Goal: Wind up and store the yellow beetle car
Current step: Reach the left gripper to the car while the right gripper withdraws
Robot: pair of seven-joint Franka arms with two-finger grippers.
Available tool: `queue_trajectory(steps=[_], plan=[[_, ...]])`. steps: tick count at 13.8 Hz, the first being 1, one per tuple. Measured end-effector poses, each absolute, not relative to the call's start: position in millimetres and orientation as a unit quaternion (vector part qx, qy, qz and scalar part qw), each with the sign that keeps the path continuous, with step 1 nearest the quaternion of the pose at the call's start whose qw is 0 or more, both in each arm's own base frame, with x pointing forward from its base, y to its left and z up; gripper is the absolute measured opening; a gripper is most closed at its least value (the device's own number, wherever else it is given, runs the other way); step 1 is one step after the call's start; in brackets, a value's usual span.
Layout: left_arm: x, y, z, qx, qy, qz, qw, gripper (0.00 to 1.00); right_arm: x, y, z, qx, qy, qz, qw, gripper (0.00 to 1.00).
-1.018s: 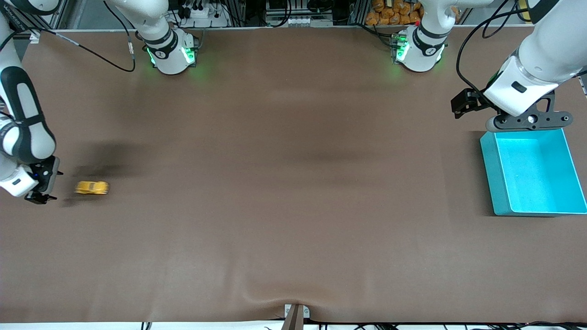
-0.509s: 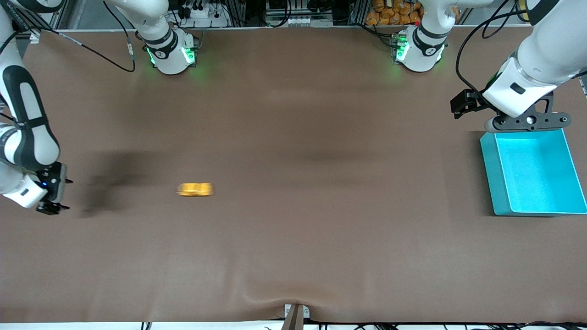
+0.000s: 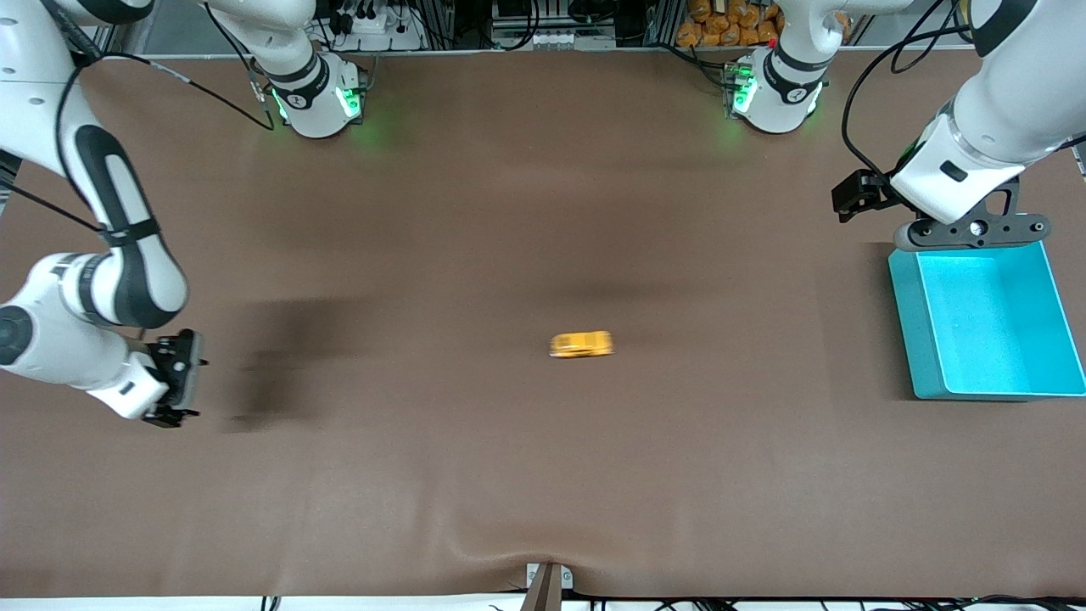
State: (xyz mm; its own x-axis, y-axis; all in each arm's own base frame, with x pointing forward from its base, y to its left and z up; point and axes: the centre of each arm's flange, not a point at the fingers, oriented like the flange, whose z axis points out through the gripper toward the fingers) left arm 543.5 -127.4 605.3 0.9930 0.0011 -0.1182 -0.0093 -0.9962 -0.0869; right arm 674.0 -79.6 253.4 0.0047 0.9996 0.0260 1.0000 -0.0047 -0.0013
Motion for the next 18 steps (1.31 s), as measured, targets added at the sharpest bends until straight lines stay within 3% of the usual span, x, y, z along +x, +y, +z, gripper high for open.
queue_trajectory(steps=[5,10,18], plan=[[546.2,-127.1,596.5,-0.996,-0.03,0.066,0.047,1.0,679.9,-16.0,262.7,-0.748,-0.662,-0.027,0.024,1.0],[547.9,-126.8,572.5,-0.991,-0.079,0.087,0.057,1.0,678.1,-9.6,261.1,-0.761,-0.648,-0.025,0.03,1.0],[562.4,-127.4,459.8,-0.94,-0.315,0.098,0.088,1.0,671.4,4.5,285.5,-0.819,-0.573,-0.004,0.039,1.0]])
